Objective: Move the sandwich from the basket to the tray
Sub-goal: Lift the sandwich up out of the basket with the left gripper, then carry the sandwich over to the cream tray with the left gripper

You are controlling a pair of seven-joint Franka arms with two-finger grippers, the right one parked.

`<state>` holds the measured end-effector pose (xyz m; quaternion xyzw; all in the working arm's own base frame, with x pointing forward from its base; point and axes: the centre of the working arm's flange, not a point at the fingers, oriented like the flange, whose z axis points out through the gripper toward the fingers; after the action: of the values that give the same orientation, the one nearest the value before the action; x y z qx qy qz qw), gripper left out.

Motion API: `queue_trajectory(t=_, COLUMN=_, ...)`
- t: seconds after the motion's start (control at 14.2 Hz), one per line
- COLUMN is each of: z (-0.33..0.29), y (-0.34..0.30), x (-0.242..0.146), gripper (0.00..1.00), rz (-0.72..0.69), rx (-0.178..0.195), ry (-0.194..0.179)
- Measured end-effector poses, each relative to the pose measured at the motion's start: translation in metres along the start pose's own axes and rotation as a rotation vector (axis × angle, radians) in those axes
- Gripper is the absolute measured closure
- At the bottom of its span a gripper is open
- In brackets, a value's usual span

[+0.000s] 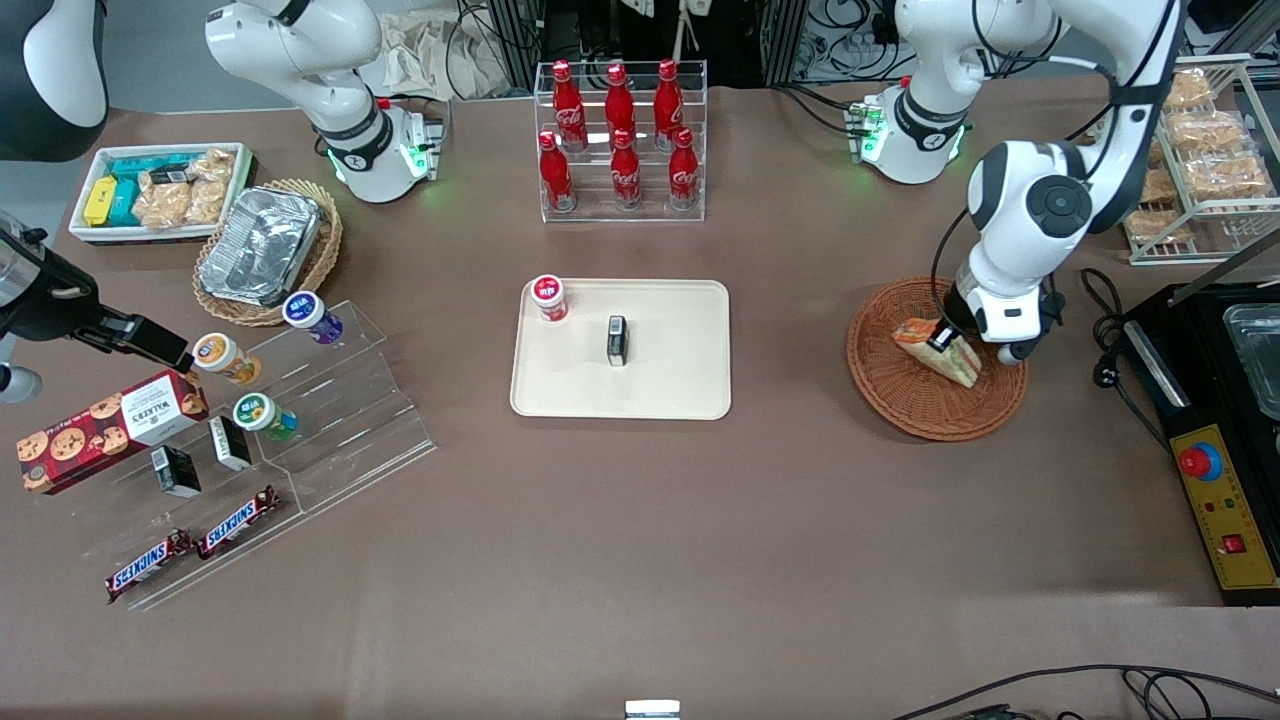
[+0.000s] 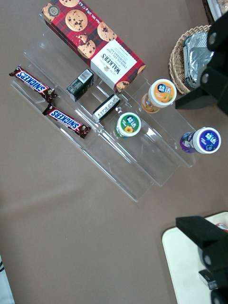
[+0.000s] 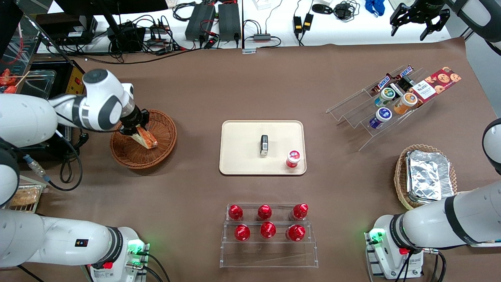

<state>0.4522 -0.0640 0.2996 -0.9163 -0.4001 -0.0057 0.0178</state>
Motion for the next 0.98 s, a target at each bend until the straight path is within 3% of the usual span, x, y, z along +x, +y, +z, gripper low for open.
queue_trajectory(t=0.21, z=-0.080, y=0.018, x=0.017, gripper=0.73, rz=0.042, rx=0.094, ry=-0.022)
queue_trajectory(t=0.35, z=-0.145, y=0.030, x=0.027, gripper=0.81, rz=0.096, rx=0.124, ry=-0.037)
queue_trajectory(t=0.7, z=-0.259, y=0.038, x=0.027, gripper=0.84, rz=0.241, rx=0.100, ry=-0.102)
queue_trajectory(t=0.98, z=-0.272, y=0.063, x=-0.016, gripper=0.84, rz=0.382, rx=0.088, ry=-0.121)
